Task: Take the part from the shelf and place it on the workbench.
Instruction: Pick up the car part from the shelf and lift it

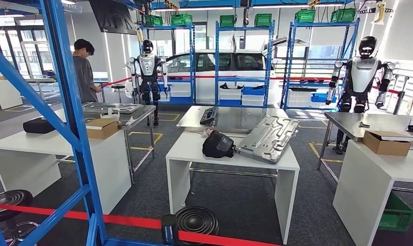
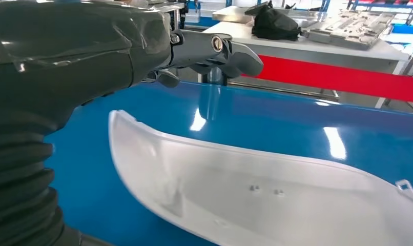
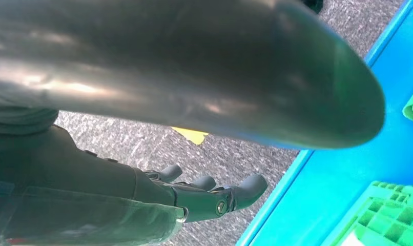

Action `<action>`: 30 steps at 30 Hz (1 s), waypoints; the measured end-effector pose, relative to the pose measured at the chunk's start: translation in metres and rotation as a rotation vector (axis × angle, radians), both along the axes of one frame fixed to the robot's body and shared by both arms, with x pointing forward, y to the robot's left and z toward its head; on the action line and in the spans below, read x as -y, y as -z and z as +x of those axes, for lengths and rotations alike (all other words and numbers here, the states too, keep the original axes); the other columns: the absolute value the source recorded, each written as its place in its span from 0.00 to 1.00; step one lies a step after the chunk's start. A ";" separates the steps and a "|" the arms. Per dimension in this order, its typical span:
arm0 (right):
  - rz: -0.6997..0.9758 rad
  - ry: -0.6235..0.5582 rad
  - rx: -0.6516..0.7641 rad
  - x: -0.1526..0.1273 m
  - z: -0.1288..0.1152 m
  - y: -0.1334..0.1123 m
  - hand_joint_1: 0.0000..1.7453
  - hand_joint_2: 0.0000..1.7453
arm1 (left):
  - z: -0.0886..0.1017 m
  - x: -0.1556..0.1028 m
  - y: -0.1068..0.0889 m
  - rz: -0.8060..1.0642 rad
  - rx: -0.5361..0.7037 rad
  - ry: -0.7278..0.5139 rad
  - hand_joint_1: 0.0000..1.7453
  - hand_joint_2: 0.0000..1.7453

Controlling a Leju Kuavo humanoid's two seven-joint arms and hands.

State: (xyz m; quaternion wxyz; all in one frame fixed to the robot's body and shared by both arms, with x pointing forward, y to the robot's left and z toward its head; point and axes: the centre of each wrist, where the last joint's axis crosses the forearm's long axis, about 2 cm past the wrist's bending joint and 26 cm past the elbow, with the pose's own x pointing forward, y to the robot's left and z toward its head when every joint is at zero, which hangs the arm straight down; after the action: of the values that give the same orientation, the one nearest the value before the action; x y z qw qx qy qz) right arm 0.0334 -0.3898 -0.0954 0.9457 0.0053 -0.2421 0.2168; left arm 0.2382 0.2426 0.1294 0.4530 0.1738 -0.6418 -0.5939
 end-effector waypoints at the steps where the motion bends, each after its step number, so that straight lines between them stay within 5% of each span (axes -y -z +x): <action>1: 0.001 0.001 0.000 0.000 0.000 0.000 0.00 0.00 | 0.001 0.000 0.000 0.001 0.000 0.001 0.00 1.00; 19: 0.015 0.010 0.002 -0.004 0.004 0.003 0.00 0.00 | 0.006 0.005 -0.002 -0.015 -0.004 0.037 0.00 1.00; 30: 0.020 0.012 -0.003 -0.003 0.006 0.003 0.00 0.00 | -0.009 0.008 -0.008 -0.073 -0.006 0.052 0.00 1.00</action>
State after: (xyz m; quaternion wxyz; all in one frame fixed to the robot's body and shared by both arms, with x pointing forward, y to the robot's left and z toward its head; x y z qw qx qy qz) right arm 0.0390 -0.3869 -0.0989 0.9473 0.0137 -0.2428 0.2086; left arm 0.2293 0.2349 0.1378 0.4452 0.1386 -0.6661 -0.5821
